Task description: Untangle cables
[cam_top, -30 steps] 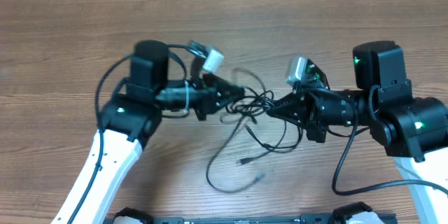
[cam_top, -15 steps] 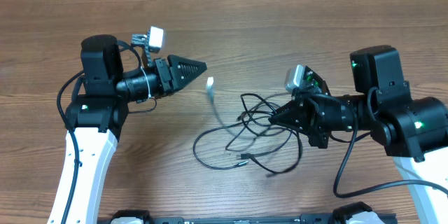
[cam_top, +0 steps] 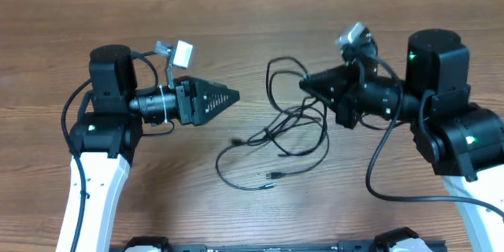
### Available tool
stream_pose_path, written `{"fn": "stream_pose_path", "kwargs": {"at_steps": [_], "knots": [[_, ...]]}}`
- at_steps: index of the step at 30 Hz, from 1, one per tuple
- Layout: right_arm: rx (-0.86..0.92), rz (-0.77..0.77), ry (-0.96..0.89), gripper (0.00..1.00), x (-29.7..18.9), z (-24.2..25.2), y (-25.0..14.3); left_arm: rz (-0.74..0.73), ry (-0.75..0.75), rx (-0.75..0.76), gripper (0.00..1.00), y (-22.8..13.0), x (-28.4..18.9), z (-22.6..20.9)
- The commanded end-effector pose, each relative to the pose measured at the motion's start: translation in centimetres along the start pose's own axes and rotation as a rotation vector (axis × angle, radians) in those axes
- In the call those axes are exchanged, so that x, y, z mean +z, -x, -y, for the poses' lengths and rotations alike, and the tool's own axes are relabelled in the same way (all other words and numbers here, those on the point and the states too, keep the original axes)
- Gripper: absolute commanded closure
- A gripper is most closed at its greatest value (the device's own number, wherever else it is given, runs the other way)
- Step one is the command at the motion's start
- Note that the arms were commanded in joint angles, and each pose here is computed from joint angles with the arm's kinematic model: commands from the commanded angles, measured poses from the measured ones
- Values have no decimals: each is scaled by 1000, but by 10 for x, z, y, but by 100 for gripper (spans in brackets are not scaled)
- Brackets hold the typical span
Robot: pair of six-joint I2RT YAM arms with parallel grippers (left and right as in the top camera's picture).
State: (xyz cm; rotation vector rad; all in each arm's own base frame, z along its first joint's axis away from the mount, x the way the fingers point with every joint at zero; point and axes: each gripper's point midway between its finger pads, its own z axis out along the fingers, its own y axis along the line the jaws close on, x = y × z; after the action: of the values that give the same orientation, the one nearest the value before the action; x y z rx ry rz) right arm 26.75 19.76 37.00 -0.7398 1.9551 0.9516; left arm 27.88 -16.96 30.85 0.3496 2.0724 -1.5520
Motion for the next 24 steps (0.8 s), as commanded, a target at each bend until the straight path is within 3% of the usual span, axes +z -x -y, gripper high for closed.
{"fn": "stream_pose_path", "kwargs": {"at_steps": [1,6,10,15,21,24], "knots": [[102,45,4,96,-6,-6,16,12,15,82,12,1,-3,6],[106,118,42,96,-14,-17,40,-41,-8,149,11,-11,13,15],[129,153,60,96,-15,-21,51,-32,185,10,10,-18,39,-4],[118,136,156,96,-17,-37,49,173,471,-299,4,-6,49,-38],[94,101,341,96,-24,-69,44,280,400,-174,0,18,73,-9],[77,100,394,96,-29,-79,45,346,500,-138,0,27,64,-24]]}}
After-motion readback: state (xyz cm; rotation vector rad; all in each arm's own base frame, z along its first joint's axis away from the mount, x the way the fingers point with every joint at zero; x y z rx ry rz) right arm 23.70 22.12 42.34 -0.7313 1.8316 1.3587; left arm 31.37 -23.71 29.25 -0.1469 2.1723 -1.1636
